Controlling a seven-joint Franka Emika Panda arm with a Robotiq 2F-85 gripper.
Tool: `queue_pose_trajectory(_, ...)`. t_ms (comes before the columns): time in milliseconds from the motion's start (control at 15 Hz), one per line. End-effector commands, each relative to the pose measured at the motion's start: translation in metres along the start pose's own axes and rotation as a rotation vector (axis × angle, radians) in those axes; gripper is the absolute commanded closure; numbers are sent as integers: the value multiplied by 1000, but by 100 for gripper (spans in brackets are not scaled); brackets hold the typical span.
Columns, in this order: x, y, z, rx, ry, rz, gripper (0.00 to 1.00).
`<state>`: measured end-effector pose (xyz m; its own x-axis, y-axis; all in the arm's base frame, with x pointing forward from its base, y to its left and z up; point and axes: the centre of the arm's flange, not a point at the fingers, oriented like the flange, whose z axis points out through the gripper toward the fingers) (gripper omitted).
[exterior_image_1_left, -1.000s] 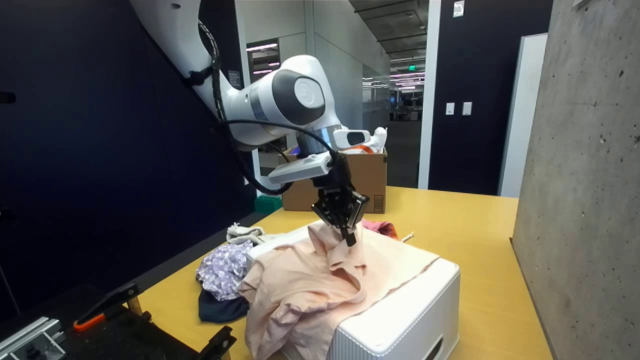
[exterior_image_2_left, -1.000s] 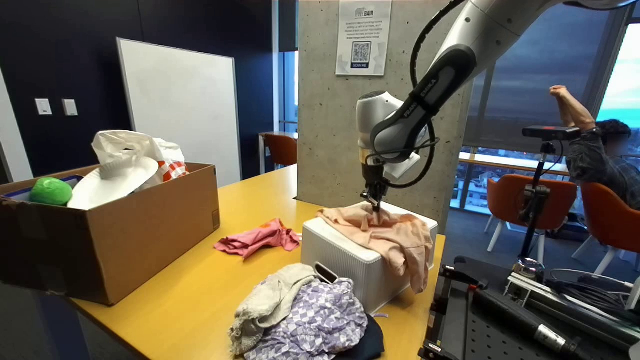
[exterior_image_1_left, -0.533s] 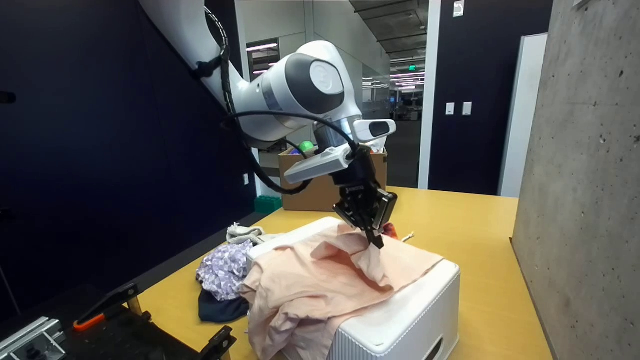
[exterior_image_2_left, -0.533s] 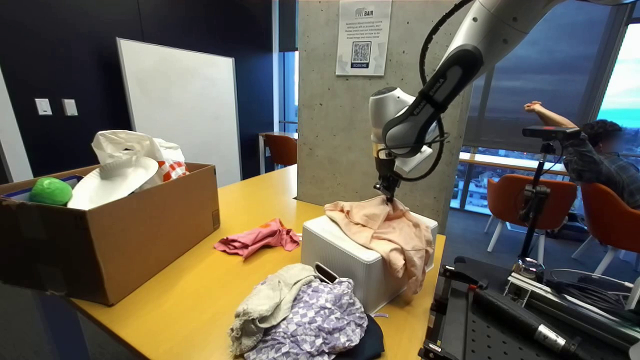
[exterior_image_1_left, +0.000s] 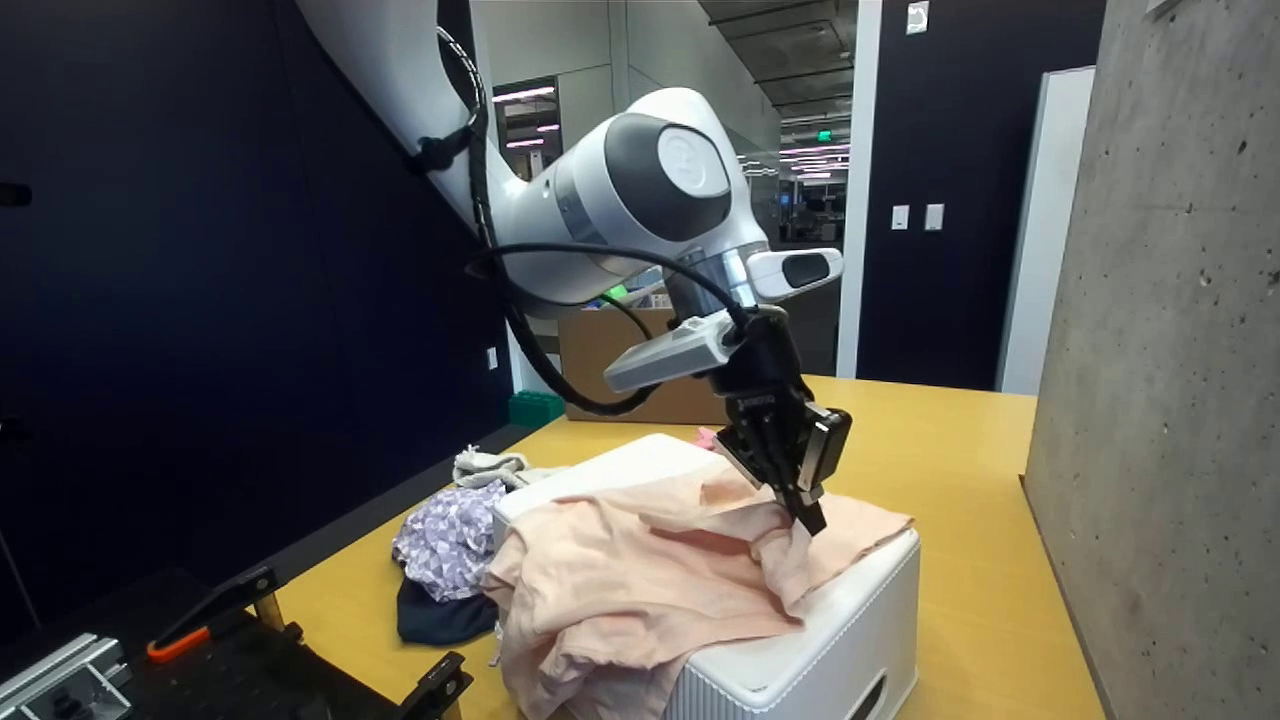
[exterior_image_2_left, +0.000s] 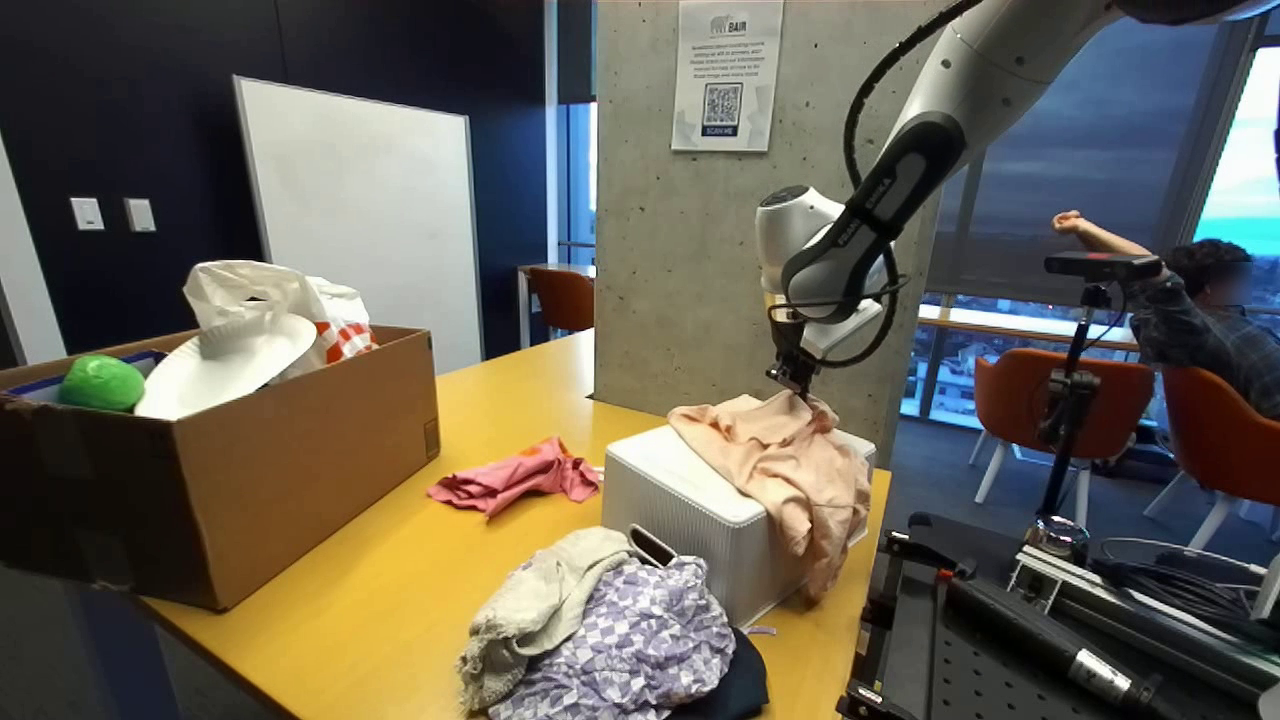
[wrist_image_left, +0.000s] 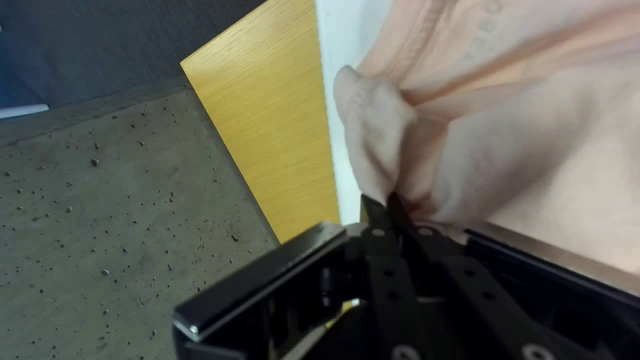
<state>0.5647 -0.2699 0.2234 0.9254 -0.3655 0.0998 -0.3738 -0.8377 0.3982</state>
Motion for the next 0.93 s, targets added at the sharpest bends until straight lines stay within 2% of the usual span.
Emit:
queue_pose_trajectory(0, 11, -1, 2, -19, 31, 38, 65)
queue_pose_trajectory(200, 9, 3, -2, -17, 36, 68, 44)
queue_pose_trajectory(467, -1, 7, -41, 39, 40, 109, 15)
queue_pose_trajectory(600, -15, -2, -61, 62, 40, 86, 0)
queue_pose_trajectory(867, -40, -27, -80, 97, 36, 25, 0)
